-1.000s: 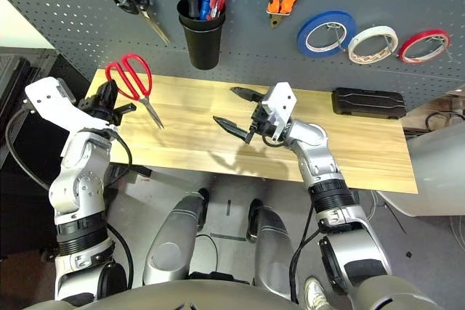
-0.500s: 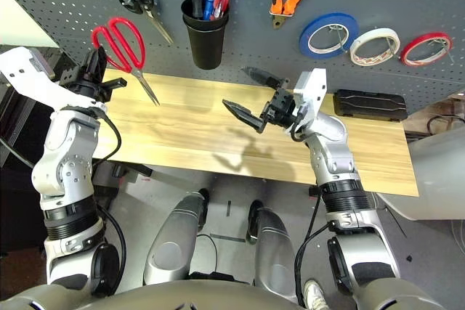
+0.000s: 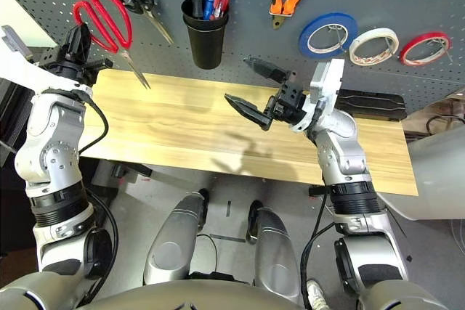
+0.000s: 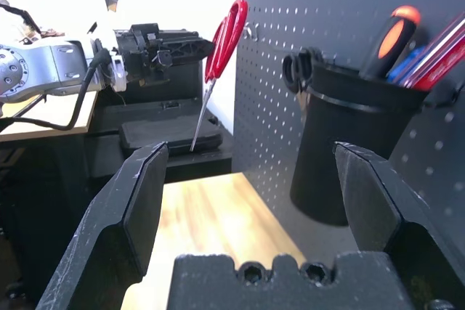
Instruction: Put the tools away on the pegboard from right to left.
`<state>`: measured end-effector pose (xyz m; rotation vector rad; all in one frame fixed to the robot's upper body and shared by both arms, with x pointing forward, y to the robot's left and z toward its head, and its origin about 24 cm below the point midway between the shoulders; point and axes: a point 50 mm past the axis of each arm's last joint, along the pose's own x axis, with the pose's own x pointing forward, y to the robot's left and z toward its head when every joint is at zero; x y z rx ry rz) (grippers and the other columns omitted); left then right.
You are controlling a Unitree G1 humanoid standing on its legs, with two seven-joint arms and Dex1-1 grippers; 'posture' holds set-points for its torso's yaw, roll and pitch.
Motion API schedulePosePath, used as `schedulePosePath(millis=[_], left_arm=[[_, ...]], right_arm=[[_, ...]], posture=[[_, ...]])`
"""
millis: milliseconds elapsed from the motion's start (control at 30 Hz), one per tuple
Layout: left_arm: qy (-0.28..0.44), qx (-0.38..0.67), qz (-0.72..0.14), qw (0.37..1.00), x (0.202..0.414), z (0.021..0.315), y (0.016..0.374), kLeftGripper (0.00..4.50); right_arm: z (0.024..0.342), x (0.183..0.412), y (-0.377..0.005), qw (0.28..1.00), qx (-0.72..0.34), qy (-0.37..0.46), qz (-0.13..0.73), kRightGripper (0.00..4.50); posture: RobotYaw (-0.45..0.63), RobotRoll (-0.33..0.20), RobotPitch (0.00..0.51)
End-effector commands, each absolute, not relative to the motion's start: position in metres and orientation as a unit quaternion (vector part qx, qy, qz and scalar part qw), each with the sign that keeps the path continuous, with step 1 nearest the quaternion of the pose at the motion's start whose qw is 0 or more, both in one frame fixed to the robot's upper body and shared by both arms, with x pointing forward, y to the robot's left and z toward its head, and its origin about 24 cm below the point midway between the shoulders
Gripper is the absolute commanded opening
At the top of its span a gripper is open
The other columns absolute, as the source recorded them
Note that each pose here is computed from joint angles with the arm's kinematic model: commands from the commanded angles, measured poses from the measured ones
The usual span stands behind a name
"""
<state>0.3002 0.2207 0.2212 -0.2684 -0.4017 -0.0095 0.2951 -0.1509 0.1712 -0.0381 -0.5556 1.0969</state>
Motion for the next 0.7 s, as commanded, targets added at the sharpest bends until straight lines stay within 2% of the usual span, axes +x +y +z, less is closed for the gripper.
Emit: schedulePosePath(millis=[33, 333, 700], left_arm=[[-0.195, -0.138, -0.014, 0.971, 0.305, 0.222, 0.221, 0.03], [-0.183, -0.134, -0.024, 0.974, 0.322, 0.224, 0.216, 0.03], [-0.171, -0.131, -0.015, 0.976, 0.332, 0.22, 0.219, 0.03]], right_arm=[[0.174, 0.295, -0.154, 0.818, -0.017, -0.271, 0.507, 4.5], [0.183, 0.297, -0.154, 0.817, -0.013, -0.288, 0.5, 4.5], [0.188, 0.293, -0.161, 0.818, -0.015, -0.29, 0.497, 4.5]], posture=[[0.31, 0.0, 0.197], [0.29, 0.0, 0.191], [0.26, 0.0, 0.184]])
